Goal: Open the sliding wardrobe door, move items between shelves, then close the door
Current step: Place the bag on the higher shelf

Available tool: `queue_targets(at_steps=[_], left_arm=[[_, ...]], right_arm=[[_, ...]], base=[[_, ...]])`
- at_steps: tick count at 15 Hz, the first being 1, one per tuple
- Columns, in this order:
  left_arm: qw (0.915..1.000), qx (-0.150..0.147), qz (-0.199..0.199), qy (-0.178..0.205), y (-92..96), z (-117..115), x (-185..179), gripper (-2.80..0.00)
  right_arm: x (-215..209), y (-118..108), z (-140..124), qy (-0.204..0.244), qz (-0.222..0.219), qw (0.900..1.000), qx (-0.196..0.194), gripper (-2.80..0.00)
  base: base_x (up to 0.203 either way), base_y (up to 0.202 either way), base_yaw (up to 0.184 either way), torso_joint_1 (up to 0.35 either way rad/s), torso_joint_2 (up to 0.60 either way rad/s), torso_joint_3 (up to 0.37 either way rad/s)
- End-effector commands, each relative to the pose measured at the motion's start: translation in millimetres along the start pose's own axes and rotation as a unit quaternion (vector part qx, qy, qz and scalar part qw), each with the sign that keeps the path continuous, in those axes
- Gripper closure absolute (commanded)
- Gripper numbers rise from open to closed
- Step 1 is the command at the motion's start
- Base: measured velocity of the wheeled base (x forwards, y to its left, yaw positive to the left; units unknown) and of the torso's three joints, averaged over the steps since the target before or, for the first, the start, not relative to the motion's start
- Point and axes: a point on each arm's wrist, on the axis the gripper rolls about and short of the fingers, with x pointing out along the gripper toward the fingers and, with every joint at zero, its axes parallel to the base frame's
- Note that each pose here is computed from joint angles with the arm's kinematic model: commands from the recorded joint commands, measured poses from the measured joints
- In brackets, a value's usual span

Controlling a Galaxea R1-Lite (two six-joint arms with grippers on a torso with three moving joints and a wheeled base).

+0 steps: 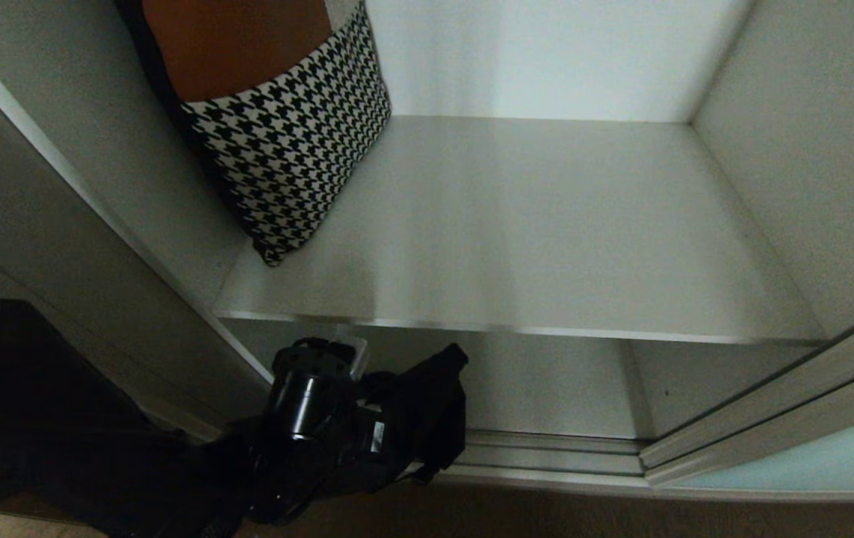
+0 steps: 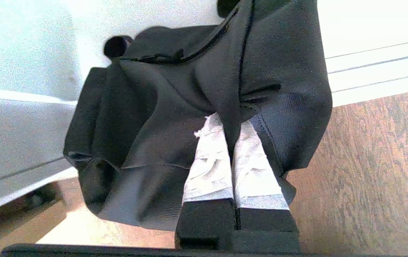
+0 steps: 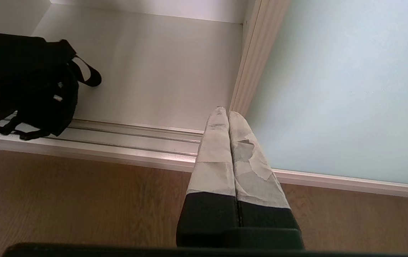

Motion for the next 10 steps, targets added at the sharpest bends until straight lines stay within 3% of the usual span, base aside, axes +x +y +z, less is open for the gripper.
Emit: queue_targets(at_steps=[1,7,10], left_arm=[[0.9999,-0.003,0.0,-0.014,1.0,4,-14,0.0],[0.9995,-0.026,-0.008,-0.015,3.6,11,-30,0.0],[0.9995,-0.021,-0.016,-0.018,0.1,12,-33,0.0]], right_arm=[[0,0,0,0.0,0.0,1.0,-0.001,0.0],[0,0,0,0.0,0.0,1.0,-0.001,0.0],[0,0,0,0.0,0.0,1.0,-0.001,0.0]], base=[[0.0,0.0,0.0,0.0,0.0,0.0],[0.0,0.0,0.0,0.0,0.0,0.0],[0.0,0.0,0.0,0.0,0.0,0.0]])
